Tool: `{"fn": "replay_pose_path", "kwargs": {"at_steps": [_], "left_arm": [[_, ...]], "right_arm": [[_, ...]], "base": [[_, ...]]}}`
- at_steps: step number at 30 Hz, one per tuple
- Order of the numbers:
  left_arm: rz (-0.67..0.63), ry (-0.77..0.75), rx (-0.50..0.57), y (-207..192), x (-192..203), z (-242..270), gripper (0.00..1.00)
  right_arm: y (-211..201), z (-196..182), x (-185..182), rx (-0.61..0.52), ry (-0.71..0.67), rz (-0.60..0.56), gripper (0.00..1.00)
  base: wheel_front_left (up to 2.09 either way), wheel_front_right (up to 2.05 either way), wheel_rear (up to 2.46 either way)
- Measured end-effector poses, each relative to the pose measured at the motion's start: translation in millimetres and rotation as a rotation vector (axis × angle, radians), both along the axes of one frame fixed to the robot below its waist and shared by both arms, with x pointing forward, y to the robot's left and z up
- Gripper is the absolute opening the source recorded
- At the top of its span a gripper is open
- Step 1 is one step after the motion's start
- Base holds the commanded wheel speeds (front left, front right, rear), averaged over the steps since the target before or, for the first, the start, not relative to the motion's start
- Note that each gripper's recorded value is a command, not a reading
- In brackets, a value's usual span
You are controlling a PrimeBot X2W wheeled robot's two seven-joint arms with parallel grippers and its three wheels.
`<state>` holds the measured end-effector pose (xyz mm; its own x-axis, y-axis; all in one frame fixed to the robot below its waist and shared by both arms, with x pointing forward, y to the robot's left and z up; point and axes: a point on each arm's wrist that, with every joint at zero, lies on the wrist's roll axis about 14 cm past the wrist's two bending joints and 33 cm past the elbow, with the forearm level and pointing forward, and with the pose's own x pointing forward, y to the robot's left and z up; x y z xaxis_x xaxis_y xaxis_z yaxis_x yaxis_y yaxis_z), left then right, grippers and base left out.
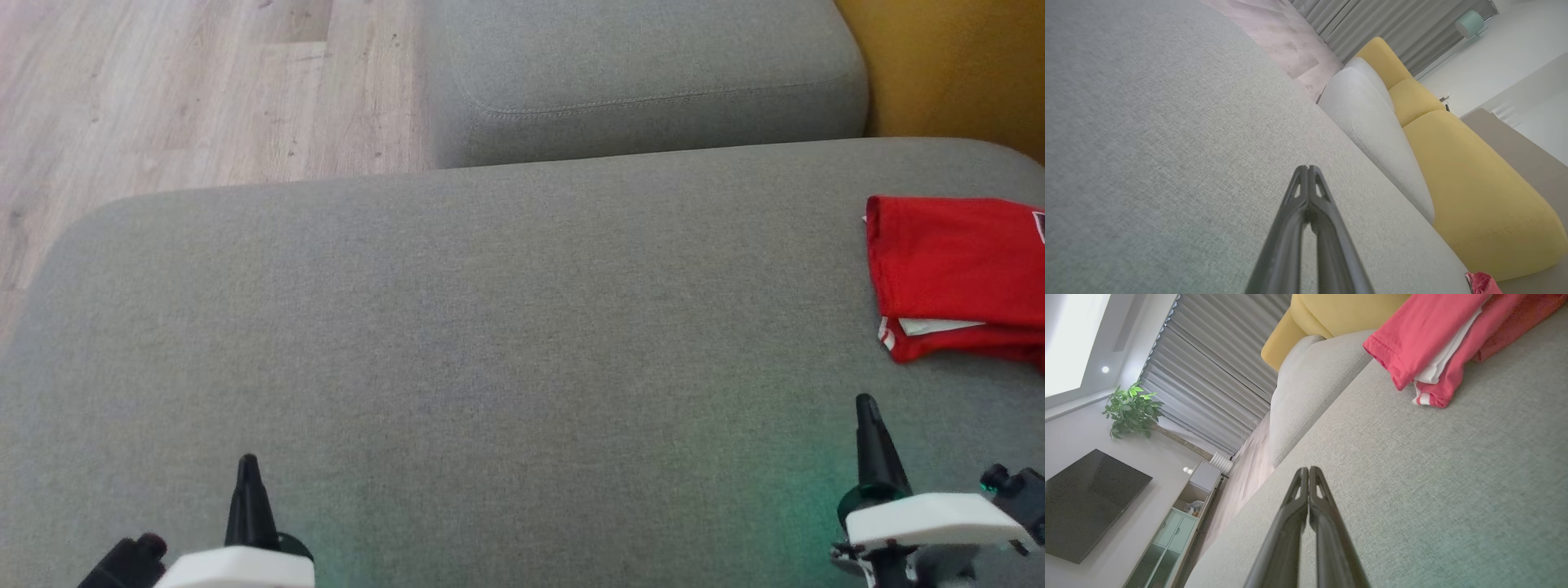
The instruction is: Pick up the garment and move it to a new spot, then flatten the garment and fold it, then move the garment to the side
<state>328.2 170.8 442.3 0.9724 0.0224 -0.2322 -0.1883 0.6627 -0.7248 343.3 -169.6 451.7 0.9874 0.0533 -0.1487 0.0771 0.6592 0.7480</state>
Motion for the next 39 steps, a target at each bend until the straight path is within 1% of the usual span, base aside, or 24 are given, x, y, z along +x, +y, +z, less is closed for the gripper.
{"fn": "replay_pose_path", "kwargs": {"at_steps": [39], "left_arm": [[0.05,-0.046,-0.461,7,27,14,0.0]], "right_arm": [[-25,14,19,0.439,-0.009,-0.119,0.0]], "base": [[0.0,0.0,0.0]]}}
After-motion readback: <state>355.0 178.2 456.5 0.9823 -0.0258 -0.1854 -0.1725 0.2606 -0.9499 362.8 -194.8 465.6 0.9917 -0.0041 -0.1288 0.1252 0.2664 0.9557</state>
